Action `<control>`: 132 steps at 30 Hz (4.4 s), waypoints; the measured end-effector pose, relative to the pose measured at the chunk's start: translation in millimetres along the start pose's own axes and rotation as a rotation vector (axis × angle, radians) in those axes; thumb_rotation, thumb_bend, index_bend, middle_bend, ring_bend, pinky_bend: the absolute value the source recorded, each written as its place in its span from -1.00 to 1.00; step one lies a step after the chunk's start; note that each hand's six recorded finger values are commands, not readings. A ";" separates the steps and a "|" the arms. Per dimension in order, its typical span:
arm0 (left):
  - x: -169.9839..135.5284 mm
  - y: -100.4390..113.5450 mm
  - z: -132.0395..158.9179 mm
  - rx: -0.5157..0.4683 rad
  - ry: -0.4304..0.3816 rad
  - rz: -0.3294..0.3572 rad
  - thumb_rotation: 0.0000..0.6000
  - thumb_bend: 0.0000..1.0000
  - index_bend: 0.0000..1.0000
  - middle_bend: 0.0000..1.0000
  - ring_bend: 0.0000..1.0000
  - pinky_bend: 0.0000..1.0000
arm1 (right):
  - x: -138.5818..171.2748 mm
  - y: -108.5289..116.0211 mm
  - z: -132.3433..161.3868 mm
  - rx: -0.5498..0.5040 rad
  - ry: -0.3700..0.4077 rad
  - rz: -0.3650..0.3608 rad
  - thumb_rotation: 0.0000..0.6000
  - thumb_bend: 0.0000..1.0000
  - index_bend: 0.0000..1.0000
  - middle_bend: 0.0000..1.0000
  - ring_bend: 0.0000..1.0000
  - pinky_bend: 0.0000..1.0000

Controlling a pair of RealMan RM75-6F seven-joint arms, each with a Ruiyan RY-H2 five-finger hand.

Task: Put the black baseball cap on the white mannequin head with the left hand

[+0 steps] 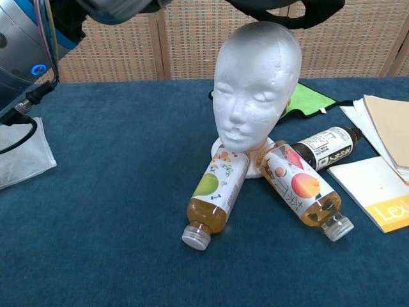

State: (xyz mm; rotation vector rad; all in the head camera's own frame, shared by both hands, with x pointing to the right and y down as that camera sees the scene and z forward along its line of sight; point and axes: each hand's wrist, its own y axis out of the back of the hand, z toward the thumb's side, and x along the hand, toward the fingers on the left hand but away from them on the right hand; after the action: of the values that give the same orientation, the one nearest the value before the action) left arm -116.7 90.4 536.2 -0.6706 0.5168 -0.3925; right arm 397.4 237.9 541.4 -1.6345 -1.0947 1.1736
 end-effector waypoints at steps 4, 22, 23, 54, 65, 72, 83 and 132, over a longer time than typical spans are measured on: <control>1.2 1.7 8.6 -0.003 -0.010 -0.007 1.00 0.43 0.70 0.87 0.76 0.58 | -0.1 1.7 -1.2 -0.006 -0.003 -0.004 1.00 -0.92 -0.84 -1.00 -1.00 -1.00; -12.4 -2.2 42.4 0.035 -0.112 -0.068 1.00 0.43 0.70 0.87 0.76 0.58 | 0.3 1.6 0.1 -0.007 -0.001 -0.002 1.00 -0.92 -0.84 -1.00 -1.00 -1.00; -12.4 -1.6 45.0 0.039 -0.121 -0.071 1.00 0.43 0.70 0.87 0.76 0.58 | 0.3 1.7 0.0 -0.008 -0.001 -0.002 1.00 -0.92 -0.84 -1.00 -1.00 -1.00; -33.3 2.8 57.7 0.065 -0.115 -0.111 1.00 0.53 0.70 0.89 0.77 0.58 | 1.2 1.7 1.7 -0.004 0.003 -0.004 1.00 -0.92 -0.84 -1.00 -1.00 -1.00; -38.1 1.9 66.6 0.062 -0.140 -0.125 1.00 0.53 0.65 0.89 0.77 0.58 | 1.0 3.0 0.8 -0.008 0.003 -0.007 1.00 -0.92 -0.84 -1.00 -1.00 -1.00; -41.8 -1.7 69.4 0.057 -0.160 -0.157 1.00 0.48 0.31 0.89 0.77 0.58 | 1.2 2.9 1.4 -0.009 0.005 -0.008 1.00 -0.92 -0.84 -1.00 -1.00 -1.00; -45.4 -2.3 71.4 0.051 -0.176 -0.170 1.00 0.38 -0.17 0.89 0.77 0.58 | 1.2 3.3 1.5 -0.010 0.006 -0.011 1.00 -0.92 -0.85 -1.00 -1.00 -1.00; -129.7 18.6 16.1 -0.196 0.205 -0.237 1.00 -0.83 -0.96 0.54 0.51 0.24 | 1.9 -4.4 6.3 0.012 0.021 0.005 1.00 -0.92 -0.91 -1.00 -1.00 -1.00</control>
State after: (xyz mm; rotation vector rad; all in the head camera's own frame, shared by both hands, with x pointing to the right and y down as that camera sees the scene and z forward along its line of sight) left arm -208.6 176.2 576.3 -0.8905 0.6790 -0.6432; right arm 390.9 241.7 543.7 -1.6375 -1.0688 1.1616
